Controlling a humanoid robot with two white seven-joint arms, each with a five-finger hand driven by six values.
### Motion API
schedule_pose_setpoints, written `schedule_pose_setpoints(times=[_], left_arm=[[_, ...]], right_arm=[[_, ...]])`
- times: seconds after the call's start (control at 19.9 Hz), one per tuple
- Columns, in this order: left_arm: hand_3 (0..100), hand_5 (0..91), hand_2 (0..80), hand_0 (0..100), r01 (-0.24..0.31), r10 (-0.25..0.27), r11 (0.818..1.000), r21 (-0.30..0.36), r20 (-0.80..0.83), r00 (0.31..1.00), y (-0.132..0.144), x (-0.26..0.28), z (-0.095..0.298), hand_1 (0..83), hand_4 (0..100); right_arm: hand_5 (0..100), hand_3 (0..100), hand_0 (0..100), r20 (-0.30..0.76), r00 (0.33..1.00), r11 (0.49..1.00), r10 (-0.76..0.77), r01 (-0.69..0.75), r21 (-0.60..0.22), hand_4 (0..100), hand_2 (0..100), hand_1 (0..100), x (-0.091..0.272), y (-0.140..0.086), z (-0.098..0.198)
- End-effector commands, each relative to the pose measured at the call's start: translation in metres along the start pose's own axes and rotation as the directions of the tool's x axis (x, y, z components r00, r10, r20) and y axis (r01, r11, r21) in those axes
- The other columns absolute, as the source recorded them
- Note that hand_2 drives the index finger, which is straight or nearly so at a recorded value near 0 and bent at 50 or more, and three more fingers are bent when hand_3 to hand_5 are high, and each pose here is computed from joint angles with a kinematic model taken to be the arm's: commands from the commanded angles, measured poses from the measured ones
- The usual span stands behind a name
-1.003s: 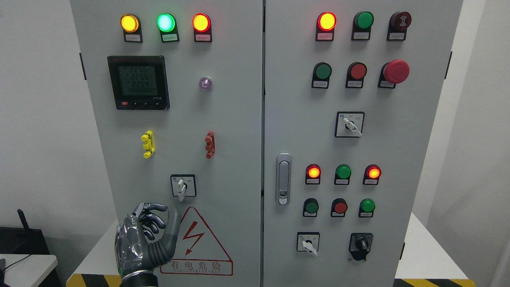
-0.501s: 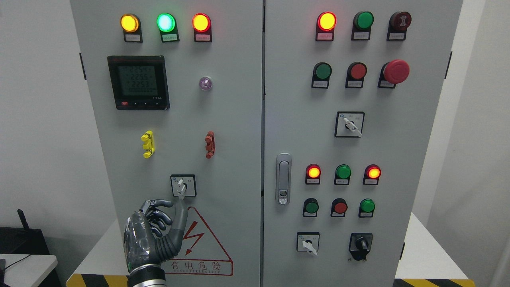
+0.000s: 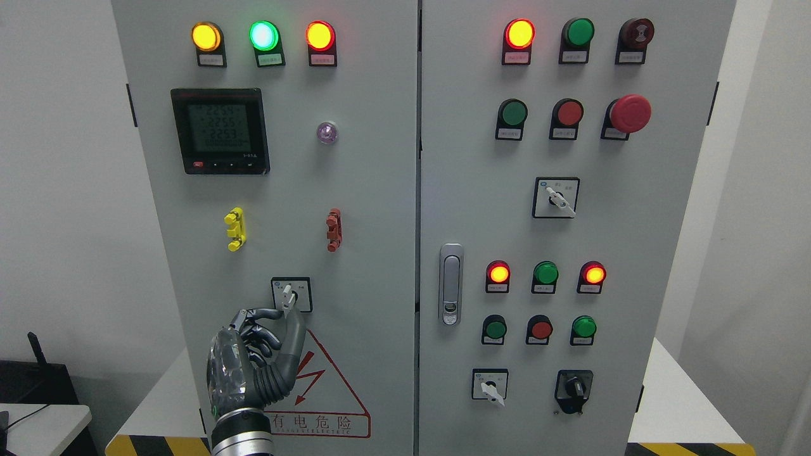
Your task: Turn on light switch 1
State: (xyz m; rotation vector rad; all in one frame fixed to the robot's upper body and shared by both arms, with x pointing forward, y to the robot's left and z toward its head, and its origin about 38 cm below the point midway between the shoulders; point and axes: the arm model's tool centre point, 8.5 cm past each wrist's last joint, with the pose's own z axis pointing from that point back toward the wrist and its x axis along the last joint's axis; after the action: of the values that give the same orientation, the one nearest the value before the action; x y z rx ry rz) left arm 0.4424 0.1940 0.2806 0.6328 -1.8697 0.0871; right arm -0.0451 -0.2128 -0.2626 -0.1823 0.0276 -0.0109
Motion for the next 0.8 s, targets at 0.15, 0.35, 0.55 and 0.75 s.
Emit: schedule_pose_setpoints(times=[0.15, 0.35, 0.55, 0.75], left_arm=[[87, 78.6, 45.0, 28, -0.026, 0.026, 1.000, -0.015, -0.018, 0.999, -0.0083, 0.0010, -0.0088, 47.0, 87], [87, 78.6, 47.0, 27, -0.019, 0.019, 1.000, -0.012, -0.037, 0.999, -0.0081, 0.0003, -0.0089, 47.2, 87], [88, 79.5, 48.4, 27, -0.020, 0.020, 1.000, -0.020, -0.034, 0.999, -0.0110, 0.0021, -0.0074, 47.3, 88], [90, 79.7, 49.0, 27, -0.021, 0.020, 1.000, -0.021, -0.032, 0.999, -0.0112, 0.0027, -0.0071, 47.3, 88]], right_arm=[[0, 0, 12, 0.004, 1.000, 1.000, 0.027, -0.027, 0.001, 0, 0, 39, -0.0005, 0.0004, 0.0001], [0, 0, 12, 0.005, 1.000, 1.000, 0.027, -0.027, 0.001, 0, 0, 39, 0.0005, 0.0004, 0.0001], [0, 0, 12, 0.005, 1.000, 1.000, 0.027, -0.027, 0.001, 0, 0, 39, 0.0005, 0.0004, 0.0001], [0, 0, 12, 0.005, 1.000, 1.000, 0.027, -0.027, 0.001, 0, 0, 39, 0.0005, 0.0004, 0.0001]])
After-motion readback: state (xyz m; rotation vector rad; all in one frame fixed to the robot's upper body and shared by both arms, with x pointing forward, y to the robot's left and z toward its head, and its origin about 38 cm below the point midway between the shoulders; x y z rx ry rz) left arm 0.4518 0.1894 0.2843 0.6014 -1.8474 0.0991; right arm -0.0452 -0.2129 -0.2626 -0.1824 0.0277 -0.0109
